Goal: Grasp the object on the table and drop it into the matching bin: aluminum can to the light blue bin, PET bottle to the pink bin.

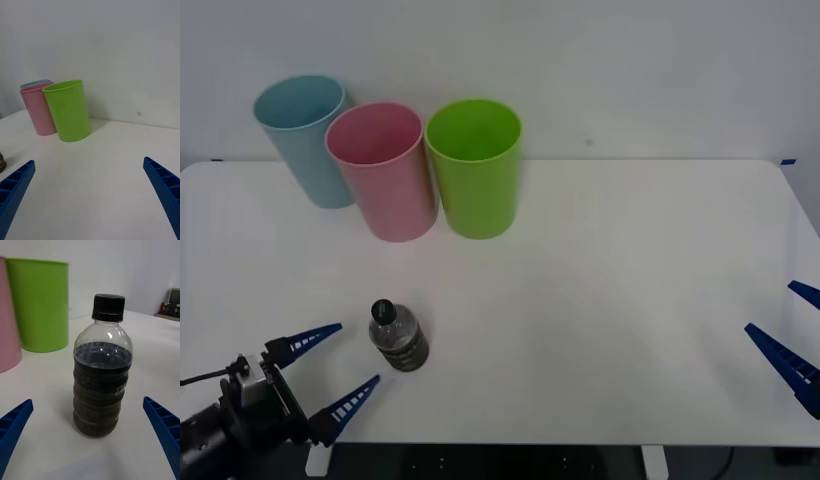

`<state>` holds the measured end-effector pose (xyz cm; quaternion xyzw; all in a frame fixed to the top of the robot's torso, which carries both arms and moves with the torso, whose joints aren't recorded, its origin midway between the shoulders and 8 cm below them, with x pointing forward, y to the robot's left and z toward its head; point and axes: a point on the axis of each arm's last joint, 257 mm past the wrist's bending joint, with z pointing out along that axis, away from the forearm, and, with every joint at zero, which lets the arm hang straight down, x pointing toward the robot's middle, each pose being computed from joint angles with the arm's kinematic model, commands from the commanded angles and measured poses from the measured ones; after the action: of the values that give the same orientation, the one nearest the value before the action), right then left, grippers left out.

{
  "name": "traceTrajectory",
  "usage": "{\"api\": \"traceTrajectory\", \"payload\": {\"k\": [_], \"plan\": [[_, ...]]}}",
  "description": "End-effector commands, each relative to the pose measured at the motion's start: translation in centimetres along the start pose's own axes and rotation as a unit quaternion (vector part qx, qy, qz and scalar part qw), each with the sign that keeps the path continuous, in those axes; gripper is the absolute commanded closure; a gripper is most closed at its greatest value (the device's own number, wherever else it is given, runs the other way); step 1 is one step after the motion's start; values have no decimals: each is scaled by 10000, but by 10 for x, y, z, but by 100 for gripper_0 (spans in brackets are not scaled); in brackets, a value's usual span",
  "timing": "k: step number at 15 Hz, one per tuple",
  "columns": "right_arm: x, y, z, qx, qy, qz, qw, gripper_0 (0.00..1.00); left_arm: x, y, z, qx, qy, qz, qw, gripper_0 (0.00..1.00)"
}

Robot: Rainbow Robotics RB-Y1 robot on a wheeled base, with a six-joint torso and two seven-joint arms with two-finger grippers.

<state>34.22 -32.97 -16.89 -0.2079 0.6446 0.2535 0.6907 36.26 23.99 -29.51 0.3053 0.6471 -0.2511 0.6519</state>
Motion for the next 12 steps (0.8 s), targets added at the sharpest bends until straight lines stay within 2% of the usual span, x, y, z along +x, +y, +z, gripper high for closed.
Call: {"api": "traceTrajectory", "payload": {"k": [1,12], "plan": [[0,0,0,0,0,0,10000,0,0,-4,11,-56,-86,-15,9999,0],[0,0,0,0,0,0,10000,0,2,-11,52,-79,-109,98,9999,0]]}}
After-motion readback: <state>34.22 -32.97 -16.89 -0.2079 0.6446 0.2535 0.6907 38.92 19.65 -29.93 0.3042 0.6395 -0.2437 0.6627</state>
